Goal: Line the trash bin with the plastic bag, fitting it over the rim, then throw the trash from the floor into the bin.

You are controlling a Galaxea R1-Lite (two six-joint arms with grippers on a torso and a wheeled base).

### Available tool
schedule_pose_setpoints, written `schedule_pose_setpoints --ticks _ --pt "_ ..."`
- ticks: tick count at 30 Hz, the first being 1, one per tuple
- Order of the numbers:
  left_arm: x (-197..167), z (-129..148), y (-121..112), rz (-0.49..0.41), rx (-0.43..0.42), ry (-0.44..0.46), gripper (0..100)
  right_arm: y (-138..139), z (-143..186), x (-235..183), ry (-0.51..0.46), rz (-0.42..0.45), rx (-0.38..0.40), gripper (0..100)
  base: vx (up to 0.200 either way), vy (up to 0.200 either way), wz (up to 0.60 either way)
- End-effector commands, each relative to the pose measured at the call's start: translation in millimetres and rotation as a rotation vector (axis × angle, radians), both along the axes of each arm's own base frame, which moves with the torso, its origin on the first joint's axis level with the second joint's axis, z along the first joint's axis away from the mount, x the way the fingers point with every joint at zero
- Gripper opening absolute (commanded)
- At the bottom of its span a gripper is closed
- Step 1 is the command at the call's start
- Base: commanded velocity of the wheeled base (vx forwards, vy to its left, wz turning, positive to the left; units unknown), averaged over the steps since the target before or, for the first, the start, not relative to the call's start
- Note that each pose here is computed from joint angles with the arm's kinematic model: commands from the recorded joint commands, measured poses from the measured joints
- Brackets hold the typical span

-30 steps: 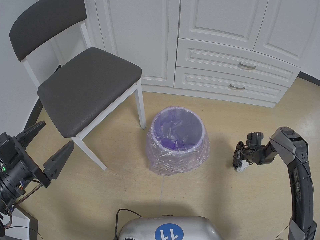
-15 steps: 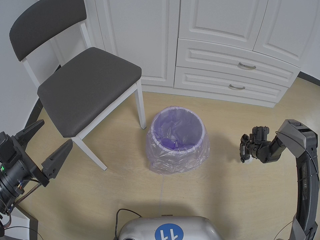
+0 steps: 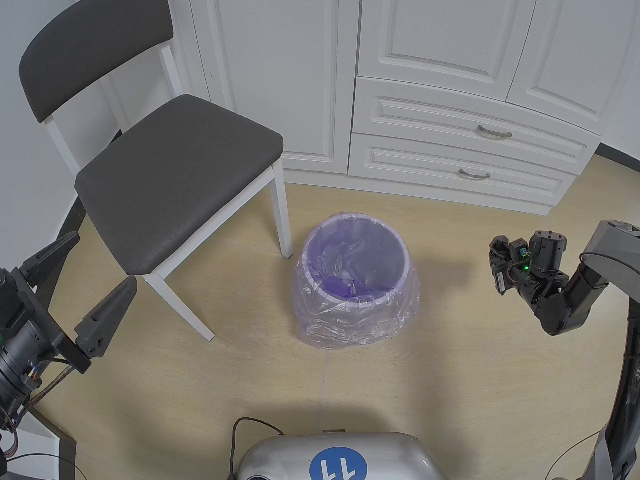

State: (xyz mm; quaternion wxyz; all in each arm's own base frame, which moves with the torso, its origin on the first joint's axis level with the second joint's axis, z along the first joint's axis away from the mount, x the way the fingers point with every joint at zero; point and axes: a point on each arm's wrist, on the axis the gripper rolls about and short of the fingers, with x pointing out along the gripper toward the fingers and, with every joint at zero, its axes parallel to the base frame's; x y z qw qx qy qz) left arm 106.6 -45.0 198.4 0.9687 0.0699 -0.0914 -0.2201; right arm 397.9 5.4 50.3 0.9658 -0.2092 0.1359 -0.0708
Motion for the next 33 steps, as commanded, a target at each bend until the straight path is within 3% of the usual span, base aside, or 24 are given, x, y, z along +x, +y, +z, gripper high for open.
schedule_pose_setpoints --ticks 1,7,13,15,21,27,29,30,33 --pt "-4 3 2 0.003 0.006 -0.029 100 16 35 -31 -0.165 0.069 -0.136 0 0.000 0.000 0.00" --pt "-6 4 2 0.003 0.004 -0.036 100 33 41 -32 -0.280 0.108 -0.166 0 0.000 0.000 0.00" --pt "-8 7 3 0.004 -0.002 -0.055 100 51 42 -35 -0.294 0.154 -0.156 0 0.000 0.000 0.00" --pt "-10 9 4 0.004 -0.008 -0.070 100 67 43 -37 -0.335 0.187 -0.145 0 0.000 0.000 0.00" --pt "-12 11 5 0.004 -0.013 -0.079 100 98 38 -43 -0.327 0.240 -0.126 0 0.000 0.000 0.00" --pt "-13 13 5 0.006 -0.016 -0.090 100 144 39 -56 -0.348 0.336 -0.013 0 0.000 0.000 0.00" --pt "-13 13 6 0.007 -0.016 -0.089 100 146 40 -57 -0.350 0.339 -0.006 0 0.000 0.000 0.00" --pt "-13 14 6 0.007 -0.018 -0.094 100 163 43 -64 -0.361 0.385 0.056 0 0.000 0.000 0.00" --pt "-14 14 6 0.006 -0.019 -0.097 100 181 50 -74 -0.383 0.435 0.141 0 0.000 0.000 0.00"
